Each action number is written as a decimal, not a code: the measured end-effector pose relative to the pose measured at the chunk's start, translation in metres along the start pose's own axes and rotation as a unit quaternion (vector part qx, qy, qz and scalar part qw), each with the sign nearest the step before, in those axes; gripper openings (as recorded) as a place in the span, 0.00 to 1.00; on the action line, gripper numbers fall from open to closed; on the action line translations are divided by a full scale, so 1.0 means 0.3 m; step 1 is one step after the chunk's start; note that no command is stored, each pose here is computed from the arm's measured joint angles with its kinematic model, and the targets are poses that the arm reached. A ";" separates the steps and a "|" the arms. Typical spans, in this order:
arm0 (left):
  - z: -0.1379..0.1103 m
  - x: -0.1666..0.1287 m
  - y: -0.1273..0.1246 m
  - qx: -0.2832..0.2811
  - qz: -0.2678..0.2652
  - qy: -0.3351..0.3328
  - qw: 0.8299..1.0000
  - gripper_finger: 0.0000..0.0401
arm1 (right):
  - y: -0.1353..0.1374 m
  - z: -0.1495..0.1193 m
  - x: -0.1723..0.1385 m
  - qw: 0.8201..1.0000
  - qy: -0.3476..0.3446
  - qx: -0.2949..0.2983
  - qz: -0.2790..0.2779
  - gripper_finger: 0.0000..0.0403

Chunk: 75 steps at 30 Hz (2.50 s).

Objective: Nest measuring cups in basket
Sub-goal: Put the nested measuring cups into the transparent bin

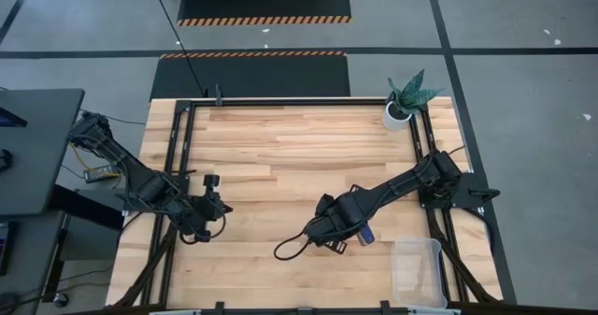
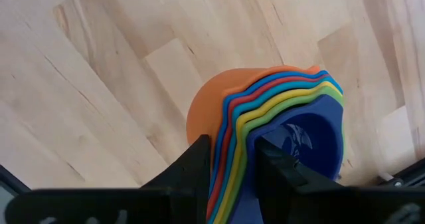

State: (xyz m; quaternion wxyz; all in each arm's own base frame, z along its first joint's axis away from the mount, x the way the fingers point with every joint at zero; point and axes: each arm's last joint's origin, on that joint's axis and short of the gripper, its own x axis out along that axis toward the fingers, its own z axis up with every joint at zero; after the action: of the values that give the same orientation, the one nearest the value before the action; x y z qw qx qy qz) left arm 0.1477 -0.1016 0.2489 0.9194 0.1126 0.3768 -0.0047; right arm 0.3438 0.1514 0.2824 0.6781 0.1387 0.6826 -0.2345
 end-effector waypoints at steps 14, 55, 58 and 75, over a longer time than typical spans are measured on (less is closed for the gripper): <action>0.000 0.000 0.000 0.000 0.000 0.000 1.000 0.02 | 0.012 -0.018 -0.003 1.000 0.018 -0.004 0.013 0.24; 0.000 0.000 0.000 0.011 0.000 0.000 1.000 0.02 | 0.004 -0.264 -0.190 0.994 0.023 -0.008 0.107 0.24; 0.000 0.000 0.000 0.011 0.000 0.000 1.000 0.02 | 0.013 -0.287 -0.192 0.994 0.026 -0.007 0.108 0.24; 0.038 -0.002 -0.012 -0.045 -0.019 -0.051 0.997 0.02 | 0.036 -0.346 -0.197 0.995 0.007 0.028 0.098 0.24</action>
State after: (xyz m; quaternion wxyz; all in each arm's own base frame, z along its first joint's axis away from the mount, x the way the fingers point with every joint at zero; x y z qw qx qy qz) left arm 0.1547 -0.1074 0.2564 0.9414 0.0633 0.3310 -0.0114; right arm 0.2623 0.2209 0.3365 0.6891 0.2258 0.6633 -0.1850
